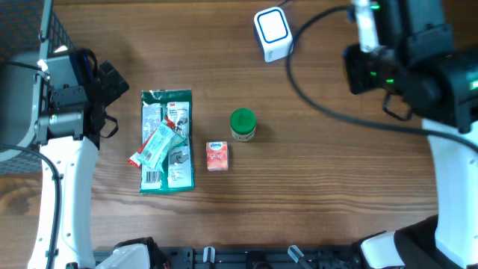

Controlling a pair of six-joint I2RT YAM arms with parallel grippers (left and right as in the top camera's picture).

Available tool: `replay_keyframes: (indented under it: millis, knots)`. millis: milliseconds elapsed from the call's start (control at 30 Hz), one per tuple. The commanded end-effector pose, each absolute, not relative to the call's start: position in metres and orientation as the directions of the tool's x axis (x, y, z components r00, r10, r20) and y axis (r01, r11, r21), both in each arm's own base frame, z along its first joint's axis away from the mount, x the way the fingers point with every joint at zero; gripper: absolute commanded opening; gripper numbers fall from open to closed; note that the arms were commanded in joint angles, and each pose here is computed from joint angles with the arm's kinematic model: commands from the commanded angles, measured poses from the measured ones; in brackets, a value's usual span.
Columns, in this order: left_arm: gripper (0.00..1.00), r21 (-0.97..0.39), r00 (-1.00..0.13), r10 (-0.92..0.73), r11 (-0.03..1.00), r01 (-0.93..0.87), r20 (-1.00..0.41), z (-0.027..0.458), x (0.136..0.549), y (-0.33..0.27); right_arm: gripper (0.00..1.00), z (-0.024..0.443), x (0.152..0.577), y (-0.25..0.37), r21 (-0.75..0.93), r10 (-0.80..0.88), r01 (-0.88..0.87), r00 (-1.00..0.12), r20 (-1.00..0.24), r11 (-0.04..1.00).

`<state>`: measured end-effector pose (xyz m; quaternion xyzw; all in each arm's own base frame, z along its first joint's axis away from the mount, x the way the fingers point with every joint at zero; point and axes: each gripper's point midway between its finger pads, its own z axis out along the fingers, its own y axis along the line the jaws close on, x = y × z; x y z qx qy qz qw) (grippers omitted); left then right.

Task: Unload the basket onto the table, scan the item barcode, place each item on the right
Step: 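Move the Vim bottle right and lower it onto the table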

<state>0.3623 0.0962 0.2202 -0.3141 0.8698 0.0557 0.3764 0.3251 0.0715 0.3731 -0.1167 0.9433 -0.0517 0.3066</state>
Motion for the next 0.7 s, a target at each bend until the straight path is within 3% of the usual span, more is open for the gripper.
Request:
replay_keyframes:
  millis: [0,367,667]
  knots:
    - [1.00,-0.134,-0.516,-0.498,0.797,-0.589,-0.697,0.223,0.363,0.099,0.05,0.348,0.329,0.078,0.026,-0.124,-0.159,-0.852,-0.508,0.987]
    - [1.00,-0.134,-0.516,-0.498,0.797,-0.589,-0.697,0.223,0.363,0.099,0.04,0.226,0.328,0.039,-0.004,-0.038,-0.038,-0.974,-0.223,0.999]
    - [1.00,-0.134,-0.516,-0.498,0.797,-0.589,-0.697,0.223,0.363,0.099,0.05,0.131,0.331,0.019,-0.110,0.033,0.053,-0.983,-0.180,0.993]
